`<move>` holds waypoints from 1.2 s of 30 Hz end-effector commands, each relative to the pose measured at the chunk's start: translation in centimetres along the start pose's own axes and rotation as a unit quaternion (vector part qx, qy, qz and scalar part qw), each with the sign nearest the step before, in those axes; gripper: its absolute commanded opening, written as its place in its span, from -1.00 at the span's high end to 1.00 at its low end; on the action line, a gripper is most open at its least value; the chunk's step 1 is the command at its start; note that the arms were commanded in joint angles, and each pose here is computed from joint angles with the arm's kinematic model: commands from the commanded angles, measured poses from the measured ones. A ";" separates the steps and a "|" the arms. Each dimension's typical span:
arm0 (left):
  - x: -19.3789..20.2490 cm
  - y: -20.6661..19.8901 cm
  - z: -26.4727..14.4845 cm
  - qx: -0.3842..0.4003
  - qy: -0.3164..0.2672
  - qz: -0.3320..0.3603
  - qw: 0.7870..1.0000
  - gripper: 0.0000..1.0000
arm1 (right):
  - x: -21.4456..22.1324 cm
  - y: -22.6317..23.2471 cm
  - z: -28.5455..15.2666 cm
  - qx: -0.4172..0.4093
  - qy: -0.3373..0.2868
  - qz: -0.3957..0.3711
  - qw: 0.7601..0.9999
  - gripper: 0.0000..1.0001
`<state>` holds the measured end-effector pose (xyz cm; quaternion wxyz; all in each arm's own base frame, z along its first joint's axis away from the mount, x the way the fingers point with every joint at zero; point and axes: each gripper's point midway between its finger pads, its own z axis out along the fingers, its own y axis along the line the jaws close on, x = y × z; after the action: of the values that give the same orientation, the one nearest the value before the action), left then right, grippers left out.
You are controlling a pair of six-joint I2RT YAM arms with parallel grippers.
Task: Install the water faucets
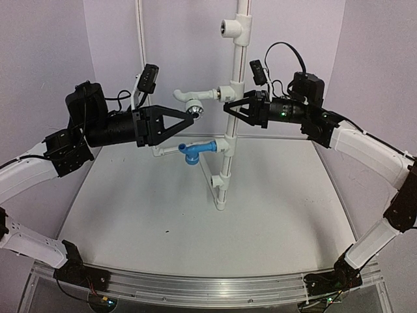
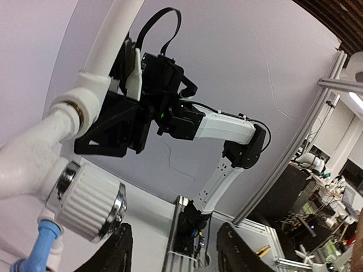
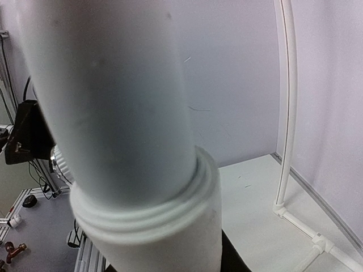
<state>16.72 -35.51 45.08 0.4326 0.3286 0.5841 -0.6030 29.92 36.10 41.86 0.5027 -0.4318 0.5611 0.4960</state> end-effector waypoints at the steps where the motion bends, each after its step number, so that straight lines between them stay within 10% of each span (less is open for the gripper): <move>1: -0.5 -0.1 -1.9 -0.034 0.018 -0.030 0.999 -0.25 | 0.0 1.8 -1.0 -0.014 0.016 0.095 0.995 1.00; 13: -2.8 2.6 -0.6 -0.090 0.018 -0.086 0.992 -0.85 | 0.1 2.3 -1.0 -0.030 0.022 0.099 0.994 1.00; 36: -2.7 4.6 1.5 0.015 0.039 -0.062 0.997 -0.60 | -0.4 2.9 -1.2 -0.038 0.021 0.098 0.994 1.00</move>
<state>22.70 -36.36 44.43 0.3375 0.2913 0.6363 -0.6296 29.31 35.83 41.78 0.4970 -0.4382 0.5589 0.4986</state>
